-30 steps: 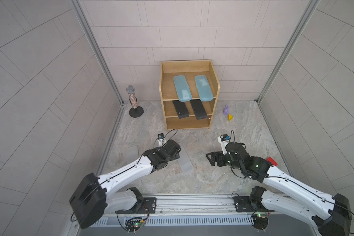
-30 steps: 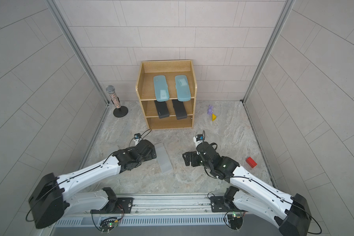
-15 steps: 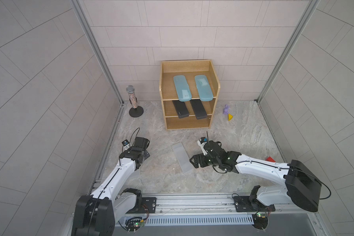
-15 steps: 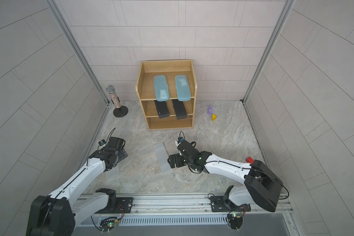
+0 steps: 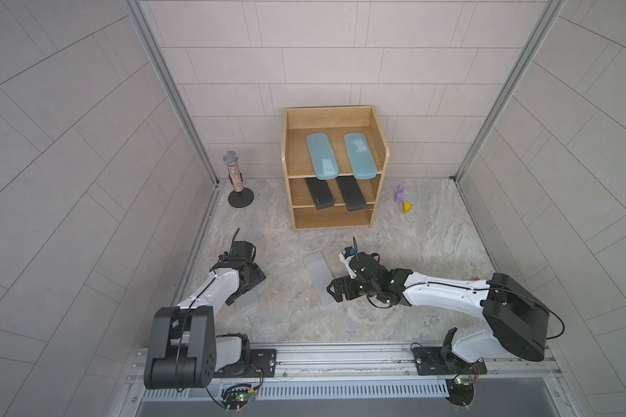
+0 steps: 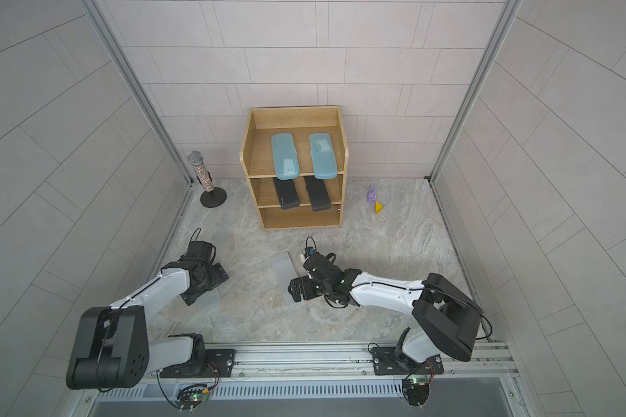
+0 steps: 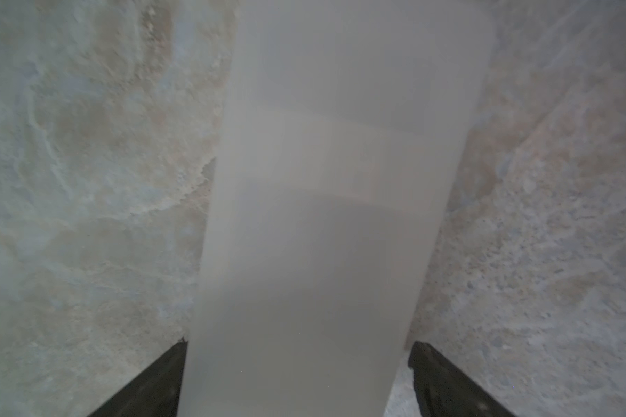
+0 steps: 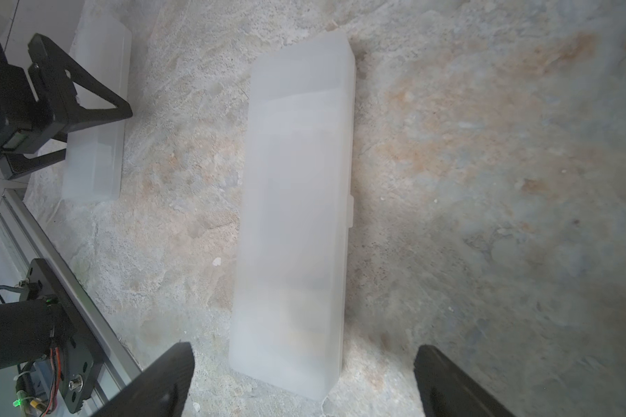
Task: Place the pencil cases on the shelf according to color
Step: Move the pencil case to the center of the board.
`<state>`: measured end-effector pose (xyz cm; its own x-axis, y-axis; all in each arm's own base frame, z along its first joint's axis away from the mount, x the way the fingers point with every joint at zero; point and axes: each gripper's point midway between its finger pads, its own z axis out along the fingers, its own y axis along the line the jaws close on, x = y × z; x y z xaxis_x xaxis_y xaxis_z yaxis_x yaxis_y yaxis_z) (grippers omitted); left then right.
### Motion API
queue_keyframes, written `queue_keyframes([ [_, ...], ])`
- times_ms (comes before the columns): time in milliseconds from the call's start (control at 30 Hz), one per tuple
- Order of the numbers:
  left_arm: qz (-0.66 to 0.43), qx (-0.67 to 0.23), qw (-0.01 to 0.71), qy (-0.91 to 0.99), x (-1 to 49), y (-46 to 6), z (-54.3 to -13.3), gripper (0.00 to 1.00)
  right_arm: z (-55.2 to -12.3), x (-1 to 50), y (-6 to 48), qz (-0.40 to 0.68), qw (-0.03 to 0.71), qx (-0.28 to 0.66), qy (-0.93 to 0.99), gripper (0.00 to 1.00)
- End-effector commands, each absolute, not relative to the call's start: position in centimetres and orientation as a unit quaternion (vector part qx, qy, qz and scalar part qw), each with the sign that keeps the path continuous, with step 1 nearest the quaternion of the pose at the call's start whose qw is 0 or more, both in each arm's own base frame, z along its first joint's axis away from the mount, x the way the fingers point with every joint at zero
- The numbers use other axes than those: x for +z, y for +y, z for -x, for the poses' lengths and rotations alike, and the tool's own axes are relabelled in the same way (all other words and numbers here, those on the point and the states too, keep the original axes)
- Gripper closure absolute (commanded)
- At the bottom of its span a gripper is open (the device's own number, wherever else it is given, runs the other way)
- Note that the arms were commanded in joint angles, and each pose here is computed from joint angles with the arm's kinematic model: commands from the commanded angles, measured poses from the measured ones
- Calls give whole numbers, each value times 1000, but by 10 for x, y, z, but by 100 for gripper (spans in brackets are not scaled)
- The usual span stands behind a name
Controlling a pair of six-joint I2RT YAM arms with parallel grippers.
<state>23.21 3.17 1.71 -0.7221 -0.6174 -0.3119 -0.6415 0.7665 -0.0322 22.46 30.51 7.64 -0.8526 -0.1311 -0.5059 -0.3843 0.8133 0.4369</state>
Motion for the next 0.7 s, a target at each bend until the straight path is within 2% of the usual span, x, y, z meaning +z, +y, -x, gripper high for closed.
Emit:
queue_keyframes([
  [0,311,-7,155,938,23,8,-241,0,-230,81,299,129,245,251,927,0],
  [333,232,-22,139,962,9,-59,-237,0,-232,86,281,136,260,208,933,0],
  [667,208,-59,170,961,18,-86,-220,0,-237,82,283,141,261,195,935,0],
])
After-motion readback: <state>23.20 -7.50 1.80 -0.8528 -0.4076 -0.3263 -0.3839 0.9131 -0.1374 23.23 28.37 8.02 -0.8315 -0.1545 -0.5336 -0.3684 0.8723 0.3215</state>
